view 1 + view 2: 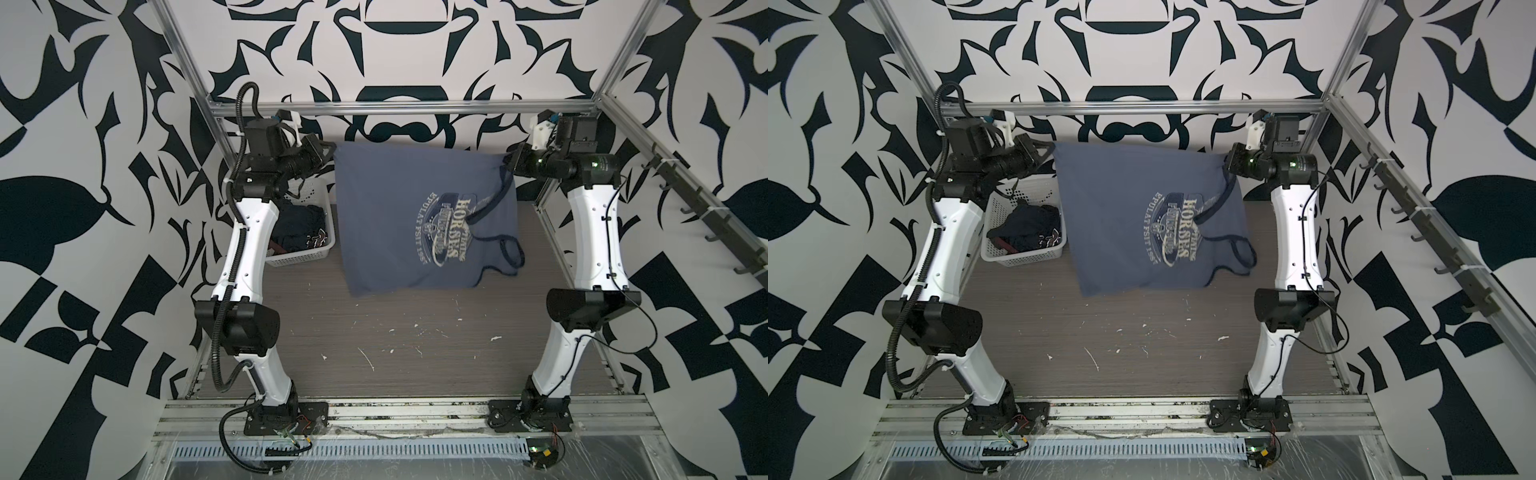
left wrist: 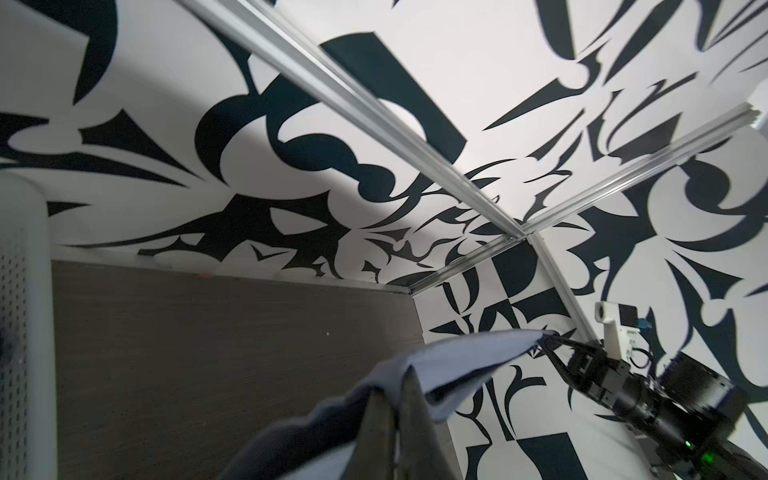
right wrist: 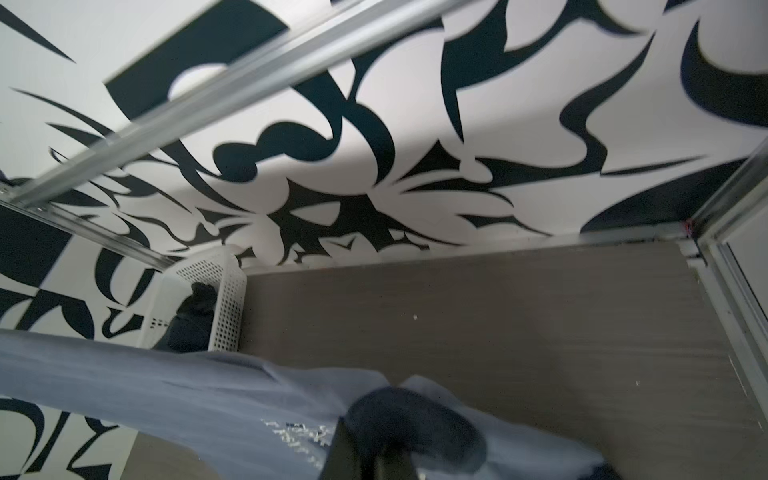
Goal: Fold and stack the tank tops
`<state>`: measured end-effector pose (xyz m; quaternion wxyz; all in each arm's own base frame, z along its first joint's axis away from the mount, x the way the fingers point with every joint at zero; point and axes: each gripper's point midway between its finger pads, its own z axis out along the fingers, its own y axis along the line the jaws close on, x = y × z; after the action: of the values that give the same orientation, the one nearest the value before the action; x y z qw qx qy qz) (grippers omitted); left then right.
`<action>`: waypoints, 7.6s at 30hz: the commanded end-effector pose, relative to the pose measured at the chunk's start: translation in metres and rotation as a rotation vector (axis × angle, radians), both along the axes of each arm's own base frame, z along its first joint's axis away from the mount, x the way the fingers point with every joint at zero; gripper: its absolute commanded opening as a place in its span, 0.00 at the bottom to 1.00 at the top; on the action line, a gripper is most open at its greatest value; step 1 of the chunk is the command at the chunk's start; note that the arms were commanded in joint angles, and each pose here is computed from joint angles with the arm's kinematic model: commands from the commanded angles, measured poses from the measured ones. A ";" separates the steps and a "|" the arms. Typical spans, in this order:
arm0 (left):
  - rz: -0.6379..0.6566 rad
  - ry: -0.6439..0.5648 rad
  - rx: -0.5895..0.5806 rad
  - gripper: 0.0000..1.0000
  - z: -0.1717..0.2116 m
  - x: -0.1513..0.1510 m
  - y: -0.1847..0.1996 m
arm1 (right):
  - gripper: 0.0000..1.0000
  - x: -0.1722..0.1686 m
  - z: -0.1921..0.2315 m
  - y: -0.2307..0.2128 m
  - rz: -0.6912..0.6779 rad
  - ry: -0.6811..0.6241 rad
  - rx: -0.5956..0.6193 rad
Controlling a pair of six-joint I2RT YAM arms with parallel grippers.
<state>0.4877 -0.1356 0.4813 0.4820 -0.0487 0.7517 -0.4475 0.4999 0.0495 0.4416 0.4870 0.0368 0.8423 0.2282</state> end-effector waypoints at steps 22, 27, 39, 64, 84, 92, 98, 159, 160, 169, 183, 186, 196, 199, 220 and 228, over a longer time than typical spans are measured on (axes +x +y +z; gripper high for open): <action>0.210 0.717 -0.014 0.00 -0.349 -0.168 0.049 | 0.15 -0.170 -0.330 0.088 0.243 0.653 0.220; 0.268 0.767 -0.061 0.00 -0.379 -0.173 0.057 | 0.56 -0.176 -0.323 0.061 0.119 0.609 0.136; 0.295 0.778 -0.029 0.00 -0.390 -0.167 0.062 | 0.57 -0.165 -0.353 -0.107 -0.514 0.634 0.182; 0.276 0.819 -0.042 0.00 -0.409 -0.171 0.059 | 0.09 -0.106 -0.390 -0.051 -0.284 0.847 -0.396; 0.270 0.820 -0.021 0.00 -0.408 -0.171 0.059 | 0.33 -0.139 -0.378 -0.119 -0.479 0.730 0.097; 0.274 0.821 -0.018 0.00 -0.409 -0.173 0.060 | 0.33 -0.134 -0.407 -0.110 -0.439 0.809 0.085; 0.272 0.823 -0.019 0.00 -0.409 -0.173 0.060 | 0.44 -0.116 -0.391 -0.081 -0.321 0.757 0.094; 0.199 0.838 0.001 0.00 -0.426 -0.184 0.051 | 0.32 -0.185 -0.419 -0.125 -0.558 0.808 0.248; 0.201 0.837 0.001 0.00 -0.427 -0.184 0.051 | 0.28 -0.185 -0.419 -0.126 -0.565 0.805 0.243; 0.201 0.819 0.000 0.00 -0.426 -0.190 0.051 | 0.00 -0.207 -0.386 -0.167 -0.761 0.726 0.123; 0.194 0.767 0.023 0.25 -0.398 -0.222 0.051 | 0.58 -0.225 -0.357 -0.191 -0.878 0.670 0.044; 0.200 0.726 0.062 0.39 -0.381 -0.226 0.052 | 0.68 -0.229 -0.338 -0.192 -0.891 0.622 0.027; 0.062 0.587 0.216 0.52 -0.330 -0.181 0.001 | 0.70 -0.176 -0.317 -0.020 -0.289 0.589 -0.009; 0.003 0.623 0.293 0.54 -0.346 -0.160 -0.024 | 0.72 -0.173 -0.331 0.045 -0.125 0.619 0.000; -0.019 1.005 0.366 0.56 -0.477 -0.231 -0.019 | 1.00 -0.265 -0.447 0.087 -0.003 0.986 -0.218; 0.053 1.035 0.348 0.58 -0.481 -0.279 -0.007 | 1.00 -0.296 -0.435 0.036 -0.213 0.991 -0.196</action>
<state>0.2499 -0.1634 0.0307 0.1159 -0.1562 0.9388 -0.2842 0.2529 0.1296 0.0268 0.1240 0.1165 0.9764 0.1328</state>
